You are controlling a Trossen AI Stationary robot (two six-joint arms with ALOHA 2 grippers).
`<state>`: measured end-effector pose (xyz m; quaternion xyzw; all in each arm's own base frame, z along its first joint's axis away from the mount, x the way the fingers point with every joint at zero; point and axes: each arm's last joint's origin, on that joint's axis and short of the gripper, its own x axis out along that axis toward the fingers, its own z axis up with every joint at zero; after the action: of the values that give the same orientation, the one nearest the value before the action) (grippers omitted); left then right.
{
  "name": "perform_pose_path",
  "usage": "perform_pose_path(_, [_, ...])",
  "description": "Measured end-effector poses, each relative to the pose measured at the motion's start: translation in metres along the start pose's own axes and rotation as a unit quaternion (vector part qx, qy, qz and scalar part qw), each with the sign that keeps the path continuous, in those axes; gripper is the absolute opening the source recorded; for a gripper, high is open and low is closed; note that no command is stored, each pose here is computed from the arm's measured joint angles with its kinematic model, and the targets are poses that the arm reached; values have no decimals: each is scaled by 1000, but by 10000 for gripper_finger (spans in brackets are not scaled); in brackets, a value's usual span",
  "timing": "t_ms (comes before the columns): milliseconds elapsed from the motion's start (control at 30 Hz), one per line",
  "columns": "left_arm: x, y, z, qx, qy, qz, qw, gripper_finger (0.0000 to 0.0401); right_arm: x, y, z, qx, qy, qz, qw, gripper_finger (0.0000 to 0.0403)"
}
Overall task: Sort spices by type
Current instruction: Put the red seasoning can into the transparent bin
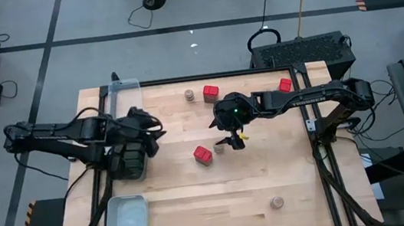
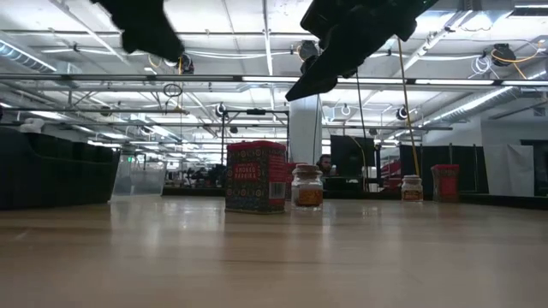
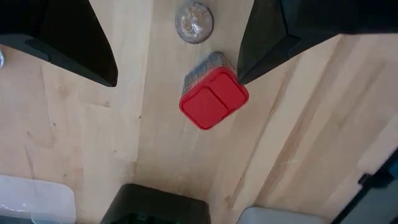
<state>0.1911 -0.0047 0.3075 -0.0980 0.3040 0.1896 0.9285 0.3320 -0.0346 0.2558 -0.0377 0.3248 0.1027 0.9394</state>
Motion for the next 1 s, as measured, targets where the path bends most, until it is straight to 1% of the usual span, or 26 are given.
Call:
perform_pose_path(100, [3,-4,5,52,-35,-36,997,192,0,-1,4,16,-19,-4,1000,315])
perform_pose_path(167, [9,-7,1,80,-52,-67,993,192,0,-1,6,33,-33,-6,999,315])
perform_pose_path(233, [16,-11,-4,108,-66,-112,986,192,0,-1,6,48,-31,-5,998,315])
perform_pose_path(300, [24,-14,-11,124,-89,-162,975,192,0,1,5,62,-25,-1,998,315])
perform_pose_path(367, [32,-16,-21,137,-101,-198,965,192,1,5,5,76,-20,5,997,315])
perform_pose_path(400, [35,-16,-25,146,-104,-208,962,192,2,8,6,81,-20,8,996,315])
perform_pose_path(533, [40,-16,-32,171,-134,-214,952,192,2,17,14,106,-25,15,994,315])
perform_pose_path(600, [41,-16,-33,182,-151,-218,947,192,0,21,21,122,-30,0,992,315])
perform_pose_path(667, [38,-16,-34,195,-174,-229,938,192,-3,23,27,138,-22,-25,990,315])
perform_pose_path(733, [34,-14,-35,207,-194,-230,931,192,-7,23,29,154,1,-55,987,315])
perform_pose_path(800, [32,-8,-39,206,-194,-219,934,192,-12,23,32,163,24,-92,982,315])
perform_pose_path(867, [27,-2,-41,198,-207,-209,935,192,-17,22,30,167,61,-119,977,315])
perform_pose_path(967, [16,7,-44,189,-236,-199,932,192,-25,16,22,181,125,-144,965,315])
perform_pose_path(1000, [13,11,-47,184,-241,-184,935,192,-27,14,18,187,141,-147,961,315])
